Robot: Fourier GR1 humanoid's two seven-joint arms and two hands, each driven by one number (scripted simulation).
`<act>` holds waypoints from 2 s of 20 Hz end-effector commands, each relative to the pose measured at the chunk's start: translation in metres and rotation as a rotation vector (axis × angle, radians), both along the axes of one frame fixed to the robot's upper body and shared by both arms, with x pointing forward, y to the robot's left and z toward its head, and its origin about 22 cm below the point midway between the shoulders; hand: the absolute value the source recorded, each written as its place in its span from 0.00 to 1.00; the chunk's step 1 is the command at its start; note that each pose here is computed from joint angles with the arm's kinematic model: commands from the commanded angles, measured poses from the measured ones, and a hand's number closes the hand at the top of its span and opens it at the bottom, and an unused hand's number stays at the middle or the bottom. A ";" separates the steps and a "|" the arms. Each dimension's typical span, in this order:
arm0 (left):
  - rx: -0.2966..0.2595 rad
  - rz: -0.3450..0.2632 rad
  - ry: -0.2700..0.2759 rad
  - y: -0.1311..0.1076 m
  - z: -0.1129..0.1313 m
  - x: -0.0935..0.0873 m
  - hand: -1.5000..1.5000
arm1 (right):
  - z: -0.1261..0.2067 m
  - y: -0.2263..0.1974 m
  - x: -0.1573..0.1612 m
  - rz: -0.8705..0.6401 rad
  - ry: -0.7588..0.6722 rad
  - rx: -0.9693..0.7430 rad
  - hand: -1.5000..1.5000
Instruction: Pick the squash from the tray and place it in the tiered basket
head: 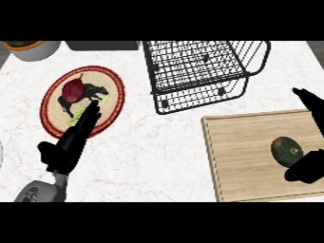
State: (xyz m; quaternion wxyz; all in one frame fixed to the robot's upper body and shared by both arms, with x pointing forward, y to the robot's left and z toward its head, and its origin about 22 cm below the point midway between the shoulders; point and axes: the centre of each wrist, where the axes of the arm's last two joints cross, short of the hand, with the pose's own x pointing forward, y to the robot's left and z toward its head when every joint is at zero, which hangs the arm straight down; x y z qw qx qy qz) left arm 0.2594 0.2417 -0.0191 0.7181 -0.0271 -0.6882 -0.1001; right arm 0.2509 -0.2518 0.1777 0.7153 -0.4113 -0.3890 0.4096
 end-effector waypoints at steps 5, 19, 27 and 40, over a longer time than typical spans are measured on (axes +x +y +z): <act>-0.009 -0.026 0.003 -0.002 0.005 0.010 0.50 | 0.000 0.004 0.000 -0.195 -0.020 -0.095 0.00; -0.002 -0.008 -0.008 -0.008 0.002 0.008 0.50 | -0.087 0.006 0.002 -0.251 0.119 -0.113 0.00; -0.007 -0.010 -0.008 0.000 0.002 0.002 0.50 | -0.104 -0.014 -0.008 -0.323 0.158 -0.125 0.00; -0.013 -0.020 -0.012 0.000 -0.008 0.001 0.50 | -0.141 -0.034 0.008 -0.302 0.174 -0.086 0.00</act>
